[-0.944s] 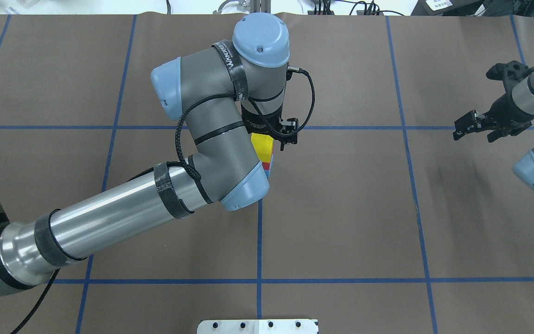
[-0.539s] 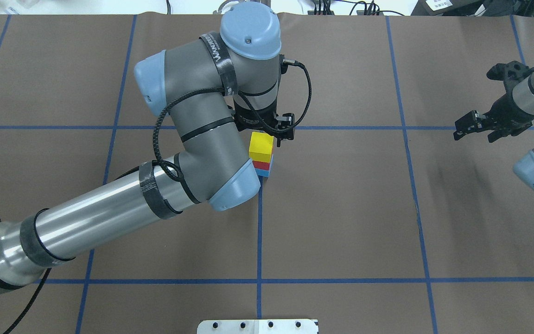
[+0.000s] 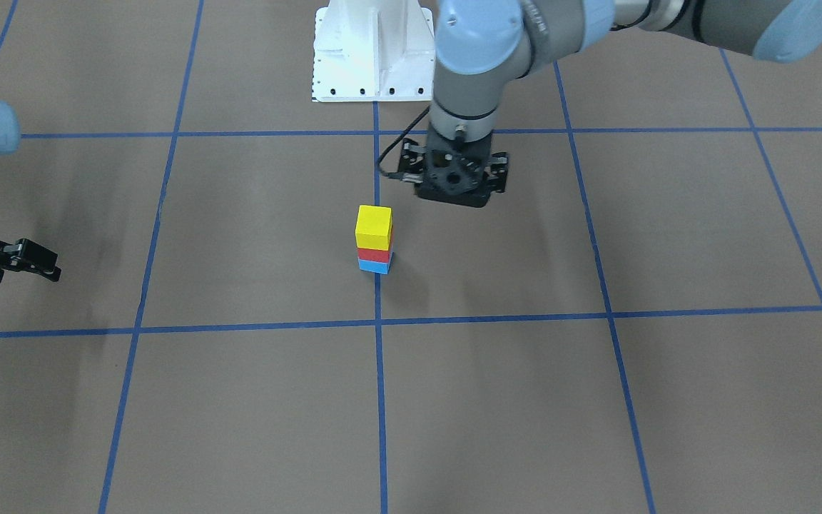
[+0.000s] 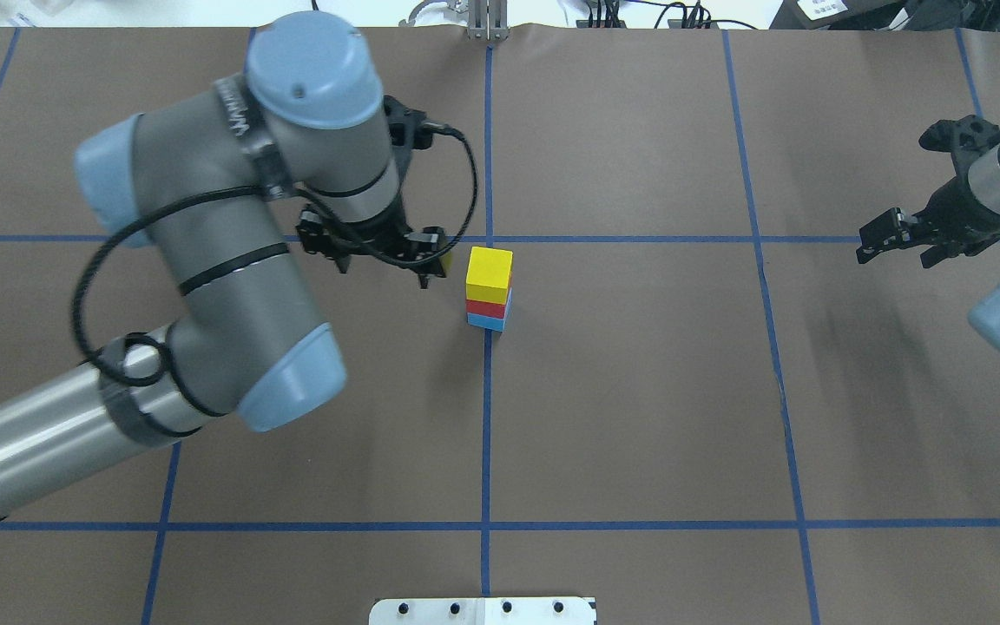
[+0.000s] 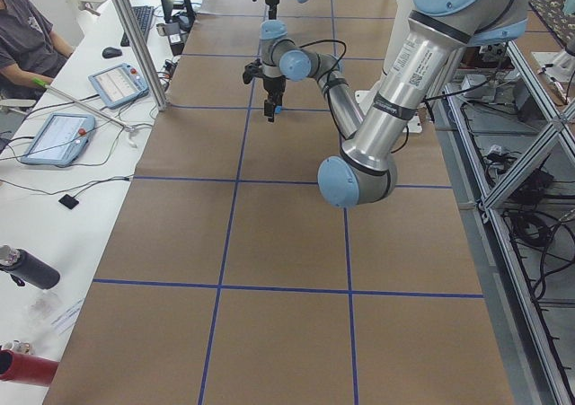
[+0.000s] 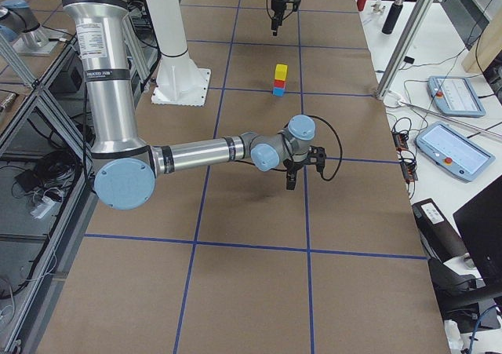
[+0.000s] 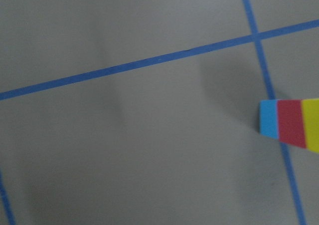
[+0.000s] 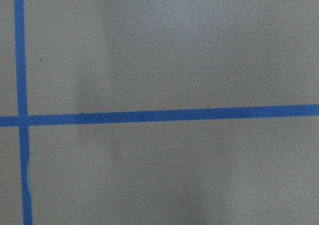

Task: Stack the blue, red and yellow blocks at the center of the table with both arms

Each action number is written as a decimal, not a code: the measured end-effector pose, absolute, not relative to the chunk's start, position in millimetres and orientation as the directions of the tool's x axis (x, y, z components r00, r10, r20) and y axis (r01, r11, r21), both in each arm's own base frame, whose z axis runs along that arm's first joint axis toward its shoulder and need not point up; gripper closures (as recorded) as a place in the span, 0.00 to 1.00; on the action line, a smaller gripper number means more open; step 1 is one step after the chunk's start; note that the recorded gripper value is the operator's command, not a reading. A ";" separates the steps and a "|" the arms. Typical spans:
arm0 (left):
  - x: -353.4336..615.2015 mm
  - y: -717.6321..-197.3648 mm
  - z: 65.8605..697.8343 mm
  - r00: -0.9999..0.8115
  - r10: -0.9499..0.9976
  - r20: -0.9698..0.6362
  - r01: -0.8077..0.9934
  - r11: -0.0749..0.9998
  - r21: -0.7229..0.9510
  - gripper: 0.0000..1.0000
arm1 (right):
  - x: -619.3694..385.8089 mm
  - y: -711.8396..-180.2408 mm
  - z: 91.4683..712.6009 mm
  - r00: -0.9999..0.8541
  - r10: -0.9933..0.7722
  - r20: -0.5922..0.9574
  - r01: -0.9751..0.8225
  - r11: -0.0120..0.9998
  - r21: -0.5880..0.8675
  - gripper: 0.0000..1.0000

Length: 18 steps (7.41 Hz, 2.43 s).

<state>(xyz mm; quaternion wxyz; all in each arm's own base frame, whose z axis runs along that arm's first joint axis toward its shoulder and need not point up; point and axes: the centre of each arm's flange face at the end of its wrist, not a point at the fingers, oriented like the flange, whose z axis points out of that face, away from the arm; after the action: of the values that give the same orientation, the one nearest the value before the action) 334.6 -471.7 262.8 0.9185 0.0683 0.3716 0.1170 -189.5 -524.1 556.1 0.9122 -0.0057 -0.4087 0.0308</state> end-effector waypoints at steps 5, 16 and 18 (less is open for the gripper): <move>116.5 -482.5 518.1 0.691 0.251 -0.678 -0.163 0.968 0.191 0.00 | -105.0 -507.6 565.2 0.614 0.083 0.785 -0.100 0.995 -0.027 0.00; -32.1 -439.1 633.8 0.675 0.115 -0.729 -0.064 0.993 0.097 0.00 | -36.0 -495.4 594.0 0.667 -0.059 0.743 -0.021 0.995 0.098 0.00; -33.9 -428.5 631.2 0.691 0.111 -0.715 -0.060 0.994 0.096 0.00 | -24.9 -475.8 609.6 0.688 -0.037 0.725 -0.027 0.997 0.077 0.00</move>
<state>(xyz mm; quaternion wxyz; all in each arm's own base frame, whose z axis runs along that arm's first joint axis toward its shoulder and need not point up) -33.9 -428.5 631.2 0.9188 0.0324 0.3906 0.0465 -24.9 -475.8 609.6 0.9178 0.0407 -0.3949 -0.0027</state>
